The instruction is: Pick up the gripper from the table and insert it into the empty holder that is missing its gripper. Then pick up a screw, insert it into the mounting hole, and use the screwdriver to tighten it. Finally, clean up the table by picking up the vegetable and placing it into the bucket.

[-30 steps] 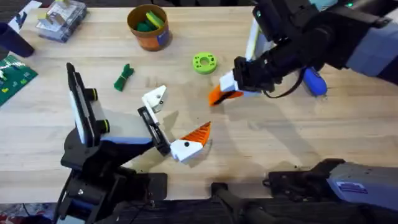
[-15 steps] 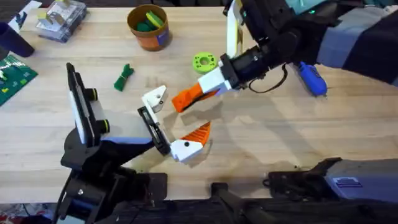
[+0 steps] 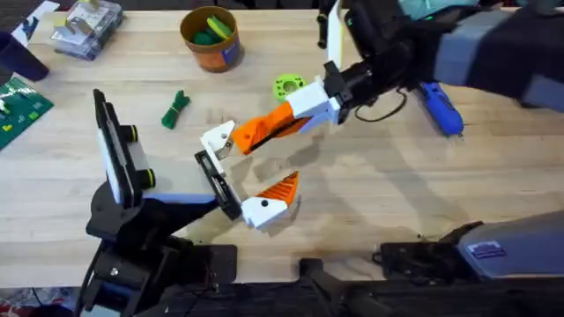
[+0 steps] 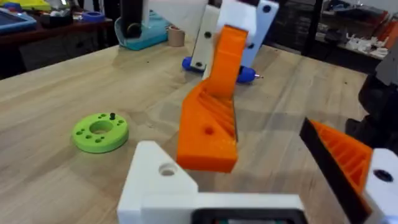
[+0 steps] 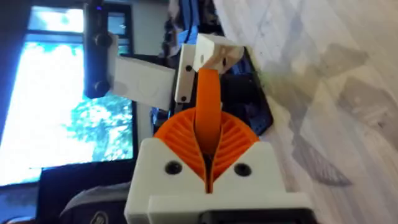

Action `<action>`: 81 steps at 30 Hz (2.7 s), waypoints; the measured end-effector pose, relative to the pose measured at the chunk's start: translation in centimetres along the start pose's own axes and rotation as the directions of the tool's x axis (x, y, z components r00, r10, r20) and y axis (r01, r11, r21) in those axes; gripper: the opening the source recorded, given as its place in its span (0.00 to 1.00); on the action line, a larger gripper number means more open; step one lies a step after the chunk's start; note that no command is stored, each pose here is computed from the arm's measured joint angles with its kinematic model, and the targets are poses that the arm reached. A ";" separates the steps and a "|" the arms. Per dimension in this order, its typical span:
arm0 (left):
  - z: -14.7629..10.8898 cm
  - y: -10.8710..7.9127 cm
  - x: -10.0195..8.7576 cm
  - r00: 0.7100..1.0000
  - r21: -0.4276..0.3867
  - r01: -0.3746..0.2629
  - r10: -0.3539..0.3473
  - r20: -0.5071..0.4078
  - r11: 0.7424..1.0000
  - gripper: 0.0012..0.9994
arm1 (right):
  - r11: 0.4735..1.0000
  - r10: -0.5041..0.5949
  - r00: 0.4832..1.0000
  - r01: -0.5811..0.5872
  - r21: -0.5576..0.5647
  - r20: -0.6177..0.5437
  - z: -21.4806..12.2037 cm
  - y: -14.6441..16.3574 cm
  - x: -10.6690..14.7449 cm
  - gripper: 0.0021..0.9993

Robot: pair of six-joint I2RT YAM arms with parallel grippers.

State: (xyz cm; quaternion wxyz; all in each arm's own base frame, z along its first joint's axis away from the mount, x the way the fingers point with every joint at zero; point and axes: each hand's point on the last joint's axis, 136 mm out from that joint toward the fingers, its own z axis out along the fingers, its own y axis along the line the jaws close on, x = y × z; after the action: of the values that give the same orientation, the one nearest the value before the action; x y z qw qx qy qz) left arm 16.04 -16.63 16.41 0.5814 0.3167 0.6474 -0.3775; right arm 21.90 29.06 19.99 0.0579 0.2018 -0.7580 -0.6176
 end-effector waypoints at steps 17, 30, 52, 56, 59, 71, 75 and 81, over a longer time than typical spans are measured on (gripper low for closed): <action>0.0 0.4 -0.1 1.000 -0.024 0.000 0.000 0.003 1.000 1.00 | 0.983 0.052 0.997 -0.061 -0.172 -0.057 1.1 -2.0 -0.8 0.01; 0.0 0.6 -0.1 1.000 -0.035 0.011 -0.010 0.004 0.999 1.00 | 0.972 0.053 0.996 -0.067 -0.225 -0.067 1.5 -3.7 -1.5 0.01; 0.0 0.8 -0.1 1.000 -0.047 0.003 -0.002 0.007 0.999 1.00 | 0.973 0.029 0.990 -0.059 -0.225 -0.136 4.4 -2.4 -2.3 0.01; -0.1 1.2 -0.2 1.000 -0.067 0.002 -0.001 0.009 0.998 1.00 | 0.975 0.030 0.991 -0.058 -0.213 -0.132 4.6 -2.3 -2.8 0.01; -0.1 1.5 -0.2 1.000 -0.086 0.002 -0.001 0.011 0.996 1.00 | 0.978 0.023 0.992 -0.048 -0.204 -0.123 4.9 -2.2 -3.2 0.01; -0.2 2.3 -0.3 1.000 -0.127 0.002 0.000 0.016 0.992 1.00 | 0.983 0.050 0.994 -0.067 -0.171 -0.099 5.3 -2.2 -4.2 0.01; -0.2 2.1 -0.3 1.000 -0.115 0.001 0.000 0.015 0.993 1.00 | 0.983 0.052 0.995 -0.066 -0.169 -0.090 5.0 -2.3 -4.4 0.01; -0.2 1.9 -0.3 1.000 -0.104 0.001 0.000 0.013 0.995 1.00 | 0.984 0.048 0.995 -0.062 -0.168 -0.086 5.0 -2.3 -4.5 0.01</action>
State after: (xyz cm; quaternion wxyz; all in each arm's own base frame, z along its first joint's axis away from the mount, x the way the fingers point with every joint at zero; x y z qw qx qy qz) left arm 17.57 -15.52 16.46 0.6013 0.2834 0.6623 -0.3456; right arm 24.83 34.95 17.32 0.1228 0.2001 -0.7046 -0.6696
